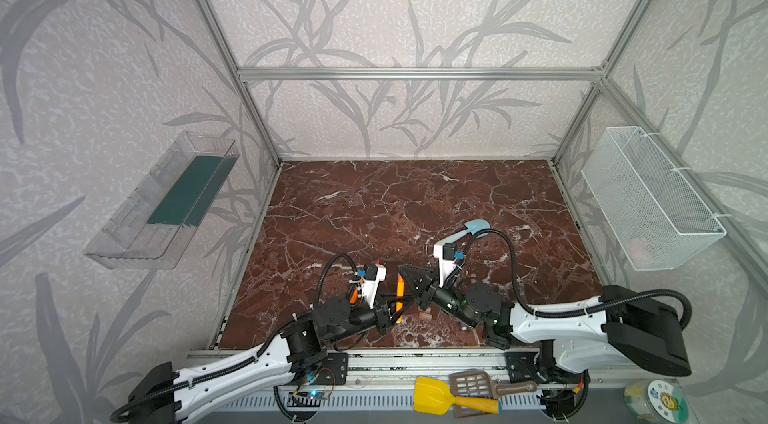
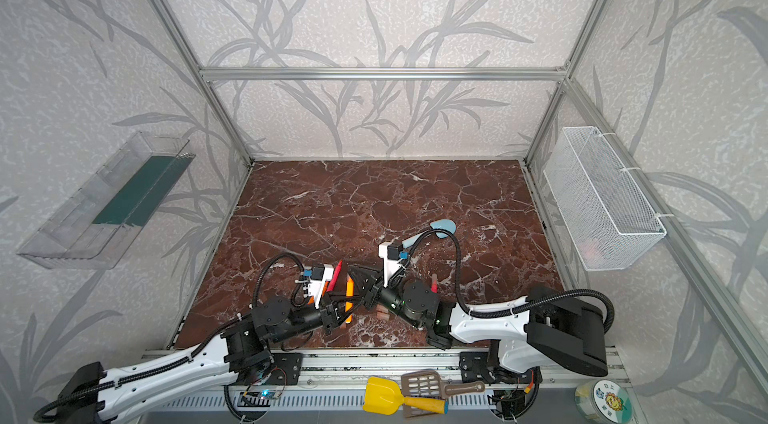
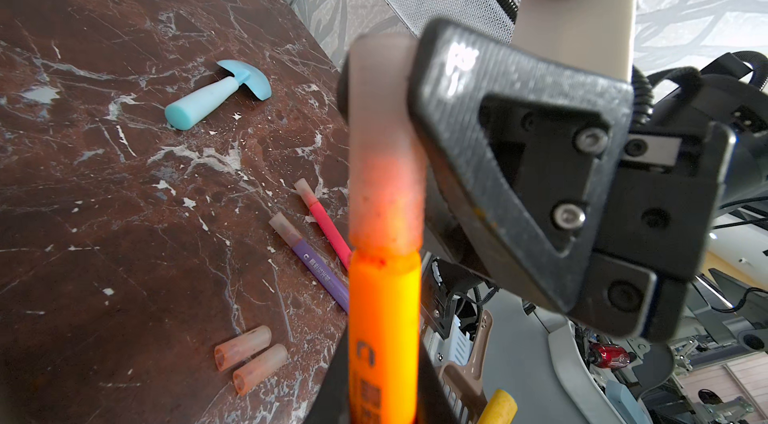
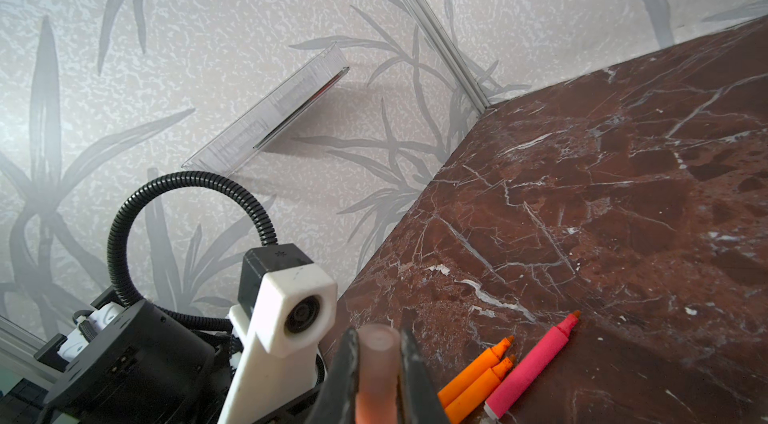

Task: Insert the pens into the pen caps
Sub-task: 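Lower the cap onto the orange marker tip held by the left gripper, then press the pale pink cap down onto the orange marker with the right gripper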

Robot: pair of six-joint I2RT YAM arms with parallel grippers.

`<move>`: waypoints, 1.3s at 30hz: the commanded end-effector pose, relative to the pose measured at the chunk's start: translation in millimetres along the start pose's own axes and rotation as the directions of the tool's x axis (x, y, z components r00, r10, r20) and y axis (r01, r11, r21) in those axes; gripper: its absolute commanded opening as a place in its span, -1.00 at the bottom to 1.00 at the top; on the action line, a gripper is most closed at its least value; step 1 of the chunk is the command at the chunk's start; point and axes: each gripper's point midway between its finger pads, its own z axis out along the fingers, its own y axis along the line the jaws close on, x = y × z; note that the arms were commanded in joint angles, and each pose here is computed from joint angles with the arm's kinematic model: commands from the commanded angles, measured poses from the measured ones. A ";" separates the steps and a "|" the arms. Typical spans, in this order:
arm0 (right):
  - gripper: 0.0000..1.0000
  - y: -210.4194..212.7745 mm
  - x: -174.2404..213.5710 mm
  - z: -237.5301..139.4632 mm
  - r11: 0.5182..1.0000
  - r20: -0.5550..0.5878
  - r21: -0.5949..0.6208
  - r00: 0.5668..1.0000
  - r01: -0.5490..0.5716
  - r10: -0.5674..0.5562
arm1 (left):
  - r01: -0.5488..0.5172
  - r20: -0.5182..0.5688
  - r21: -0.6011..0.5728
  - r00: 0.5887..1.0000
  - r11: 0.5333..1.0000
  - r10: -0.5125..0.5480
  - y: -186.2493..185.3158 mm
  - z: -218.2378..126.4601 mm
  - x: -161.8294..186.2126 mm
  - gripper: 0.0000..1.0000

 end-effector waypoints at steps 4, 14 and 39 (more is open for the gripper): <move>-0.75 15.1 32.9 -11.4 0.996 -0.139 -0.072 0.988 0.055 -0.064 | 0.003 0.126 0.048 0.992 0.999 -0.009 -14.4 -3.9 -30.1 -1.00; -0.16 12.7 5.0 -32.1 0.991 -0.101 -0.010 0.986 0.132 -0.132 | -0.001 0.125 0.041 0.992 0.999 -0.005 -13.8 -3.2 -30.6 -1.00; 0.00 -6.8 -29.1 12.8 0.949 -0.176 0.293 0.982 0.114 -0.064 | -0.107 0.014 -0.035 0.994 0.994 0.107 -7.9 9.4 -20.4 -1.00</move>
